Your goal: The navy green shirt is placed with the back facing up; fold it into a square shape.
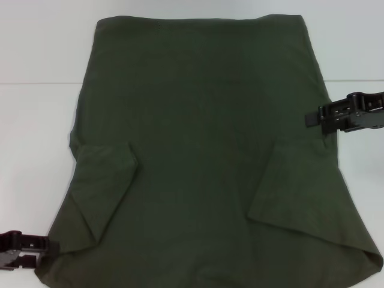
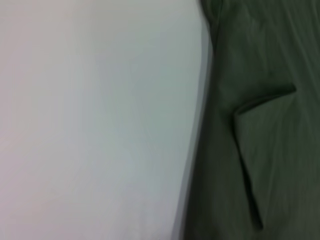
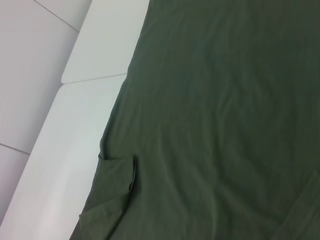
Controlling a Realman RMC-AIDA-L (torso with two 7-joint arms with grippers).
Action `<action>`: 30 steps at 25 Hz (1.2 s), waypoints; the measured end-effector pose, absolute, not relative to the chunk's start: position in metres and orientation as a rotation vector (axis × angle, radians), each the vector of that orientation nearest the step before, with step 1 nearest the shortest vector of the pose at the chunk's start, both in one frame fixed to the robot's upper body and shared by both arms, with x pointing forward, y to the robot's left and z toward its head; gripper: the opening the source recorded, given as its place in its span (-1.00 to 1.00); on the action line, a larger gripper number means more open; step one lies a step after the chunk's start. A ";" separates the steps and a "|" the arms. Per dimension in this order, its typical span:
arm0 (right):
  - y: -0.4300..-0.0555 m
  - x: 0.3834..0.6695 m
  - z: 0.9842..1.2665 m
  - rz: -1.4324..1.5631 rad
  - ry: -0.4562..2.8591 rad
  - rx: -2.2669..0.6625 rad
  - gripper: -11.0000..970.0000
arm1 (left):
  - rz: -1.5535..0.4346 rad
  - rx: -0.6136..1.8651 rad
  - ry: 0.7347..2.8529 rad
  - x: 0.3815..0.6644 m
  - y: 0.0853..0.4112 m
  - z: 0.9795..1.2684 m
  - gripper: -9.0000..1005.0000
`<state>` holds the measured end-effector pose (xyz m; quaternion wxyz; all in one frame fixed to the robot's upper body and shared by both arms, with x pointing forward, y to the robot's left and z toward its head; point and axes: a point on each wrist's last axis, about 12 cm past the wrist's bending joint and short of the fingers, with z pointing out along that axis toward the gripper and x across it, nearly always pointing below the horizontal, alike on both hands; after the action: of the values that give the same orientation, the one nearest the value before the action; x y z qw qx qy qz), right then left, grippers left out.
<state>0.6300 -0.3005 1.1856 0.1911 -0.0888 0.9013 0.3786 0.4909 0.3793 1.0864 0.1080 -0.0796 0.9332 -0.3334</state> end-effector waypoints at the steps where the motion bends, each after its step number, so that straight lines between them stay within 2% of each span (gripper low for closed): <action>1: -0.301 0.630 1.186 1.063 2.532 -0.249 0.33 | -0.986 -0.227 2.751 0.491 0.378 1.086 0.46; 7: -0.301 0.630 1.186 1.064 2.531 -0.248 0.33 | -1.021 -0.164 2.776 0.494 0.360 1.082 0.47; 15: -0.301 0.629 1.186 1.070 2.528 -0.248 0.33 | -1.065 -0.061 2.782 0.511 0.337 1.084 0.47; 30: -0.305 0.630 1.187 1.073 2.514 -0.236 0.33 | -1.030 -0.149 2.770 0.512 0.350 1.091 0.47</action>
<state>0.6296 -0.3048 1.1874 0.1979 -0.0845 0.8982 0.3833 0.5116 0.3500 1.0910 0.0910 -0.0503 0.9322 -0.3466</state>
